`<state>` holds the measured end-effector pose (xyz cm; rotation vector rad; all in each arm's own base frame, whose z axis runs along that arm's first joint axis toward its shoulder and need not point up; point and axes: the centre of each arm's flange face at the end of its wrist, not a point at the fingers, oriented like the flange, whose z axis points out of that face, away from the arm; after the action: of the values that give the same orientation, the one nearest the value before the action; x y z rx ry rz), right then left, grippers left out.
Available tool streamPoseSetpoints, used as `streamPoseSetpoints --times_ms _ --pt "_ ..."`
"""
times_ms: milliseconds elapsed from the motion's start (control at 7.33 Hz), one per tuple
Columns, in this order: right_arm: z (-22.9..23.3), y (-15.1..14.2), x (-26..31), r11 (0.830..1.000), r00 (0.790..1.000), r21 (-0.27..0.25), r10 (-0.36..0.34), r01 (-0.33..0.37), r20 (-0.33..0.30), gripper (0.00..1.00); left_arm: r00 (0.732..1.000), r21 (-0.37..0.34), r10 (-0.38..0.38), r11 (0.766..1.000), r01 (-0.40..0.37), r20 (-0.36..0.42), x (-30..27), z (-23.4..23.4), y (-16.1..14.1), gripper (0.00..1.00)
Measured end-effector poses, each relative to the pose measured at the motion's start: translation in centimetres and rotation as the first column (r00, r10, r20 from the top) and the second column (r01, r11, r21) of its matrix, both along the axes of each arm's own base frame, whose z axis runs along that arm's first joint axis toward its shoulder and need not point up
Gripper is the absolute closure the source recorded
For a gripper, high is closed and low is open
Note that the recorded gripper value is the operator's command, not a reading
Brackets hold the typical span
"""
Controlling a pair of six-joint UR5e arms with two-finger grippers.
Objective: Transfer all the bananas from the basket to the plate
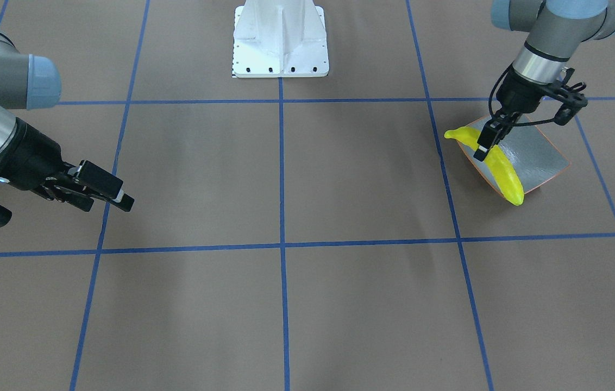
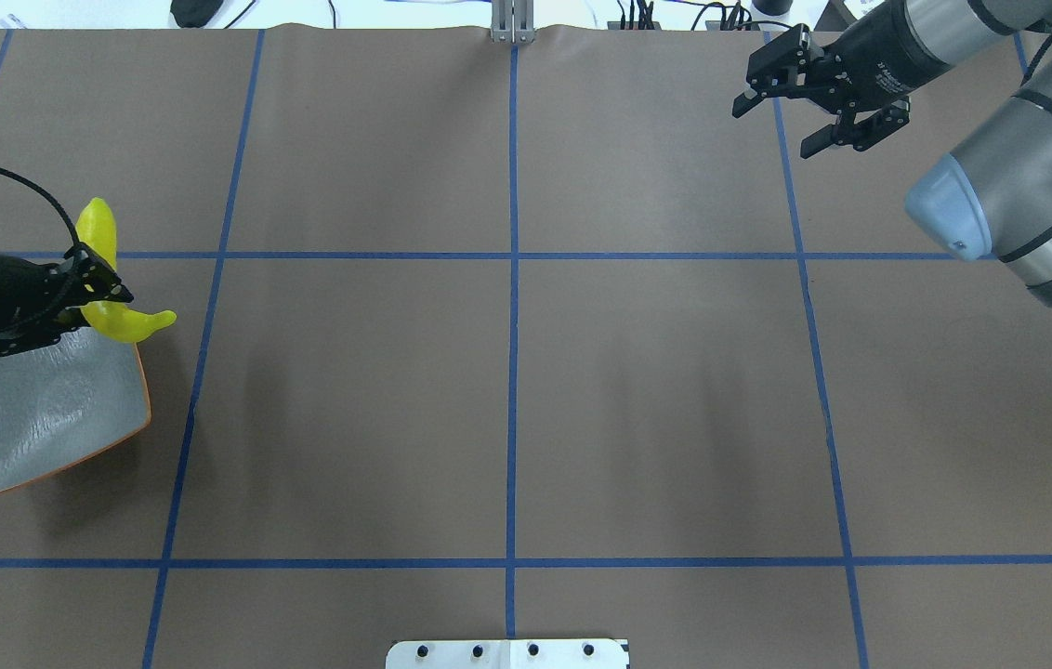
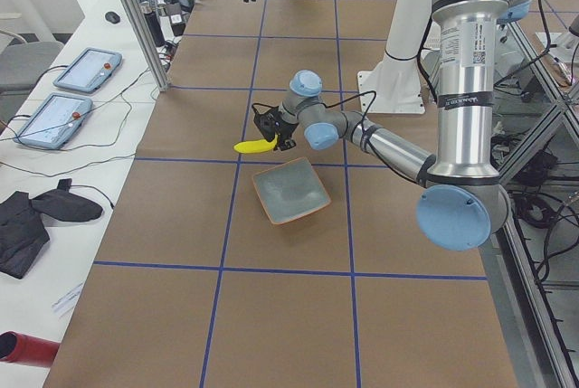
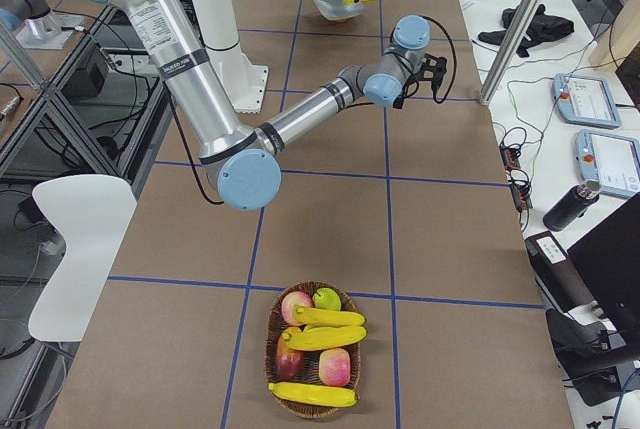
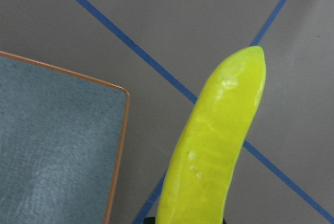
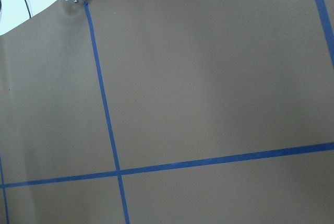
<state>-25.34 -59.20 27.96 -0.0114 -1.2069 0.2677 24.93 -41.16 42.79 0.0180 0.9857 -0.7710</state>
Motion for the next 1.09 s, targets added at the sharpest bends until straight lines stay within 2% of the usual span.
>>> streamPoseSetpoints --times_ms 273,546,1092 --pt "0.6 -0.3 -0.2 1.000 1.000 0.010 -0.004 0.004 -0.012 0.00 0.998 -0.032 0.006 0.999 -0.005 0.055 -0.8 3.4 0.4 1.00" --pt "0.7 -0.5 -0.3 1.000 1.000 0.018 -0.007 0.007 -0.016 0.00 0.994 -0.025 0.045 0.999 -0.043 0.102 -0.6 5.9 0.2 1.00" --pt "0.7 -0.4 -0.3 1.000 1.000 0.021 -0.007 0.008 -0.015 0.00 0.987 -0.035 0.093 0.995 -0.089 0.134 -0.6 7.9 0.9 1.00"
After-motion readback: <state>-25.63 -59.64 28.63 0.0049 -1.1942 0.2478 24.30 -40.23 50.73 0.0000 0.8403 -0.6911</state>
